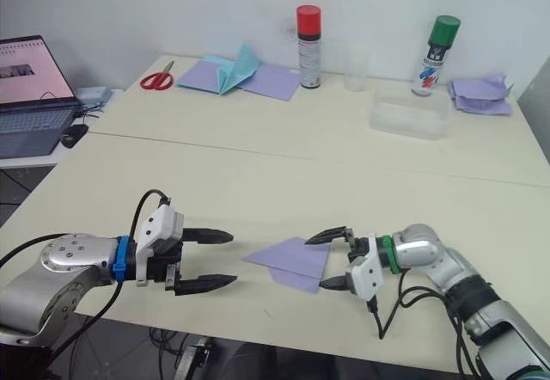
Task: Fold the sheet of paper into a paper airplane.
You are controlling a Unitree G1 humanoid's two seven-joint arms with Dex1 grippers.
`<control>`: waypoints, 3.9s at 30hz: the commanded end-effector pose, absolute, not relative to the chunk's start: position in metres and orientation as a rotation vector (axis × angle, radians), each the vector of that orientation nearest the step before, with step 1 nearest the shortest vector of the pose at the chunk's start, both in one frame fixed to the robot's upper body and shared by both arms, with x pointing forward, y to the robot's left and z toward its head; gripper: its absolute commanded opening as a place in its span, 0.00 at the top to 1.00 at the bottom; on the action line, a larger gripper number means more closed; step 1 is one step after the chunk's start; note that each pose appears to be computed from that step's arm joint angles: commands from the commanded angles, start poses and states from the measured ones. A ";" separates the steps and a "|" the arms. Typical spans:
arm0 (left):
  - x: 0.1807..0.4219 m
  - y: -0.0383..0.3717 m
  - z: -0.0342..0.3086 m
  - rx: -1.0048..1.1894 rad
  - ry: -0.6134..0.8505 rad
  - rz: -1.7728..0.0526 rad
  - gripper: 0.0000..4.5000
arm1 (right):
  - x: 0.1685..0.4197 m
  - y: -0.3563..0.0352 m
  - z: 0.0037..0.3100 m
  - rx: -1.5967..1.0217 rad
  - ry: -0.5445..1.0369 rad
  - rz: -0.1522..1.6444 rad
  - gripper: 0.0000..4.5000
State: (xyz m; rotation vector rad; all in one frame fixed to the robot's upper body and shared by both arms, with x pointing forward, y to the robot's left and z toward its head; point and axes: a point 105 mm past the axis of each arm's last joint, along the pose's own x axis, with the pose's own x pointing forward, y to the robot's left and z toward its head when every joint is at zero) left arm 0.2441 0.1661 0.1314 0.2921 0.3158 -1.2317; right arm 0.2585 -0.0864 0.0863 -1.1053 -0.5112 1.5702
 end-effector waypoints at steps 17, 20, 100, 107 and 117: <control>0.268 0.106 0.078 0.315 0.326 -1.163 0.94 | 0.280 -0.101 0.160 -0.650 -0.295 1.140 0.00; 0.263 0.104 0.069 0.336 0.367 -1.192 0.99 | 0.281 -0.104 0.154 -0.533 -0.149 1.103 0.00; 0.248 0.124 0.041 0.361 0.585 -1.193 1.00 | 0.255 -0.056 0.095 -0.123 0.339 1.299 0.99; 0.247 0.129 0.041 0.361 0.596 -1.180 1.00 | 0.254 -0.056 0.088 -0.231 0.276 1.350 0.99; 0.248 0.139 0.040 0.323 0.624 -1.123 1.00 | 0.255 -0.057 0.082 -0.303 0.242 1.387 0.99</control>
